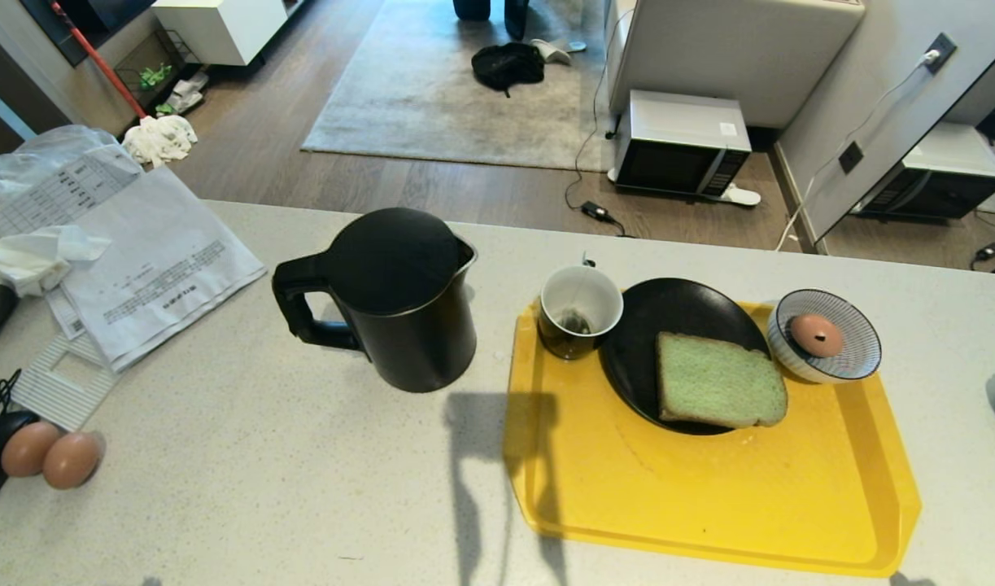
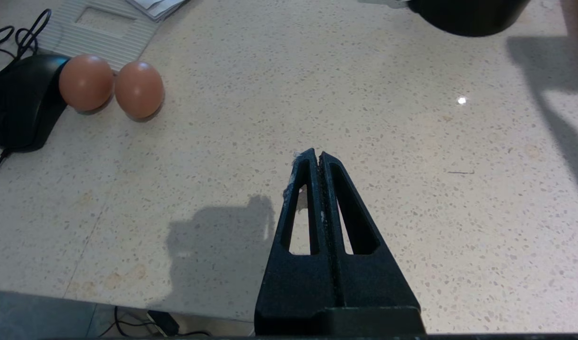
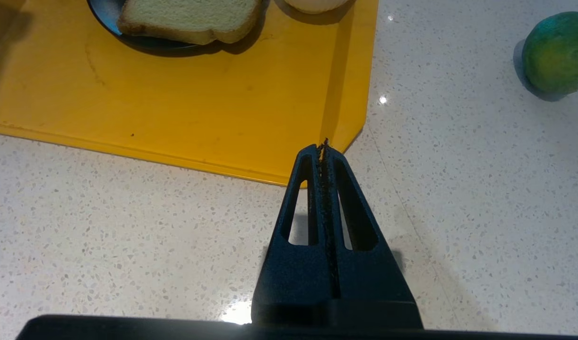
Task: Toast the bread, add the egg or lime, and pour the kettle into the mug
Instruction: Pick up the bread slice
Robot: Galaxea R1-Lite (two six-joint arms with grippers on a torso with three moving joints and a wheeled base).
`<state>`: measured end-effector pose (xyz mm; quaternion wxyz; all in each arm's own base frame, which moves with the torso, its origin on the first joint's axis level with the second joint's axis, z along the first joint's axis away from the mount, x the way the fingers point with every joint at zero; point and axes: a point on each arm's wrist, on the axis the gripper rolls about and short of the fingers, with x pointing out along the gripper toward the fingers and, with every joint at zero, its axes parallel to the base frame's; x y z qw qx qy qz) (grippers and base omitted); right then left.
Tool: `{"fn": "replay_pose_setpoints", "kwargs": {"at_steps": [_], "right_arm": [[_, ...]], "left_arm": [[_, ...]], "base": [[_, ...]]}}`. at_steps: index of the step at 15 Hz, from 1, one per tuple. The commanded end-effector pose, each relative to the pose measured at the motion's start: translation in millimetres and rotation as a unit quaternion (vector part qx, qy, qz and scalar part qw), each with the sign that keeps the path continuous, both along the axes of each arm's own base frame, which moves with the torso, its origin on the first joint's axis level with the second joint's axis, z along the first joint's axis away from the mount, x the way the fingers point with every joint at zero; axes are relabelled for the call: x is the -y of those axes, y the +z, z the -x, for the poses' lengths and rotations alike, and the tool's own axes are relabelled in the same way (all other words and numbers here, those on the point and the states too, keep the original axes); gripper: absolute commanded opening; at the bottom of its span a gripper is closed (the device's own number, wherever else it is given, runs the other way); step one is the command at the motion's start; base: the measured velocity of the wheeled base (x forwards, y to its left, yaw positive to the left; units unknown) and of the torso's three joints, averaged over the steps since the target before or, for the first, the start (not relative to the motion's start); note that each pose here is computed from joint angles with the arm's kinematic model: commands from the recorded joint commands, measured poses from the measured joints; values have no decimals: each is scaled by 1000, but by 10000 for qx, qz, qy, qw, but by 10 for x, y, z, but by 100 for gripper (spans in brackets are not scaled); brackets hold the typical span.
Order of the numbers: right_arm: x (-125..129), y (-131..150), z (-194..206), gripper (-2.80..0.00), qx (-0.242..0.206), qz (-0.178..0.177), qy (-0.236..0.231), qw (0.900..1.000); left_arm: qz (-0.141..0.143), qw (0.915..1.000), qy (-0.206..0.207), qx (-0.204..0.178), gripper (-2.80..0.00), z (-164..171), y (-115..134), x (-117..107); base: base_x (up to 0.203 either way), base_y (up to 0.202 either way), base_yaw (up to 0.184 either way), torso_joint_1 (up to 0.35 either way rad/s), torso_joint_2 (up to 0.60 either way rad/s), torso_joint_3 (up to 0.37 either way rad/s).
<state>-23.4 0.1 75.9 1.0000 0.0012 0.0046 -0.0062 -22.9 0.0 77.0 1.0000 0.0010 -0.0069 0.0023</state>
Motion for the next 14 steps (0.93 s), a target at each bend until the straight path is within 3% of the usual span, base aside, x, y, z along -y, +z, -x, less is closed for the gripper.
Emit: {"fn": "replay_pose_setpoints", "kwargs": {"at_steps": [1,9,11,14], "right_arm": [[0,0,0,-280,0,4,0,10000],[-1,42,-20,-280,-203,49,31,9998],[-4,288,-5,-280,-346,44,81,9994],[-5,699,-179,-280,-1117,-122,114,9936]], "left_arm": [[2,10000,0,0,-280,-1,-1,0],[2,10000,0,3,-280,1,2,0],[2,10000,7,0,-280,1,1,0],[2,10000,0,-8,-280,-1,-3,0]], "base": [[0,0,0,0,0,0],[0,0,0,0,0,0],[0,0,0,0,0,0],[0,0,0,0,0,0]]}}
